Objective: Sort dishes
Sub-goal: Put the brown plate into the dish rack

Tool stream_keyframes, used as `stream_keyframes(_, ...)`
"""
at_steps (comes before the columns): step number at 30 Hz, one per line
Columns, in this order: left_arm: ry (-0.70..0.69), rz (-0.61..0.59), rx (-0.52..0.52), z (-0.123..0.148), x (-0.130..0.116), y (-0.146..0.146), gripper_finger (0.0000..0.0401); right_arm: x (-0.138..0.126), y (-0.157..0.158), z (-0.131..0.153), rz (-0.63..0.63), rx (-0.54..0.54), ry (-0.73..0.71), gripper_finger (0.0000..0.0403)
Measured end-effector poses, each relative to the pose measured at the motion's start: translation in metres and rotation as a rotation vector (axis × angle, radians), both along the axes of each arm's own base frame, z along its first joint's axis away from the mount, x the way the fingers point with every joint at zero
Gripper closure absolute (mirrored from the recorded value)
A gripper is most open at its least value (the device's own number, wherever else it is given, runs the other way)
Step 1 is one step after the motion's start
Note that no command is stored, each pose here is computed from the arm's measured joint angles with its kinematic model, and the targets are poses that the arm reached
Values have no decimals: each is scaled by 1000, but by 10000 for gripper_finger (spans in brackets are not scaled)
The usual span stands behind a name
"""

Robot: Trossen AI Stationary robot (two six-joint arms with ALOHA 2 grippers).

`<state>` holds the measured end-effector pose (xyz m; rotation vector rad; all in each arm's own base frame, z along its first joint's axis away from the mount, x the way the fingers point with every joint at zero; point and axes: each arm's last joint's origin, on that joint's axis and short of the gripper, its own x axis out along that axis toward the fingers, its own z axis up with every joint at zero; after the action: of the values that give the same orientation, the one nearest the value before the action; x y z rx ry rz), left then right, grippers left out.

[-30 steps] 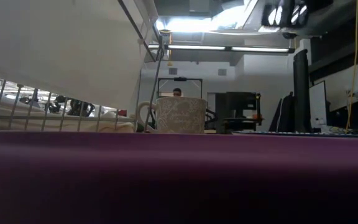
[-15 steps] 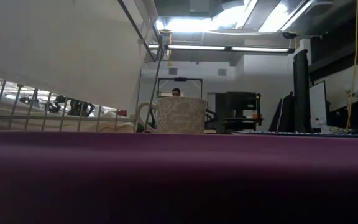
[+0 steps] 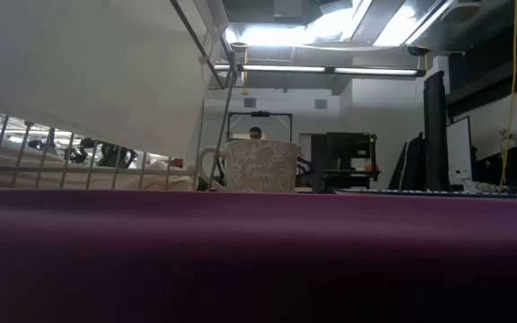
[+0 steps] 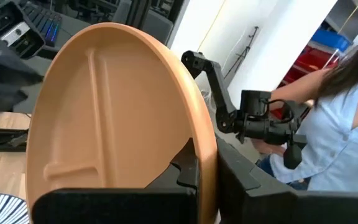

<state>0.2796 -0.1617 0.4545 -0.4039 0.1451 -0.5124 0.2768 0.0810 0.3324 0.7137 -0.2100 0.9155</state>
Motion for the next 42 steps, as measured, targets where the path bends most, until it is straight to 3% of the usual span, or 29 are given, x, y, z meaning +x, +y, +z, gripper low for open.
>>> stream_keyframes(9,4,9,-27,1,0,2,387,0,0,1,-57,-79,-94,317)
stream_keyframes(24,-4,38,-63,4,6,12,387,-3,2,2,-20,-202,-224,317)
stream_keyframes(36,-17,52,-138,8,7,13,387,-4,2,1,-19,-250,-271,317)
stream_keyframes(42,-5,79,-226,11,11,21,387,-4,3,0,0,-272,-285,317)
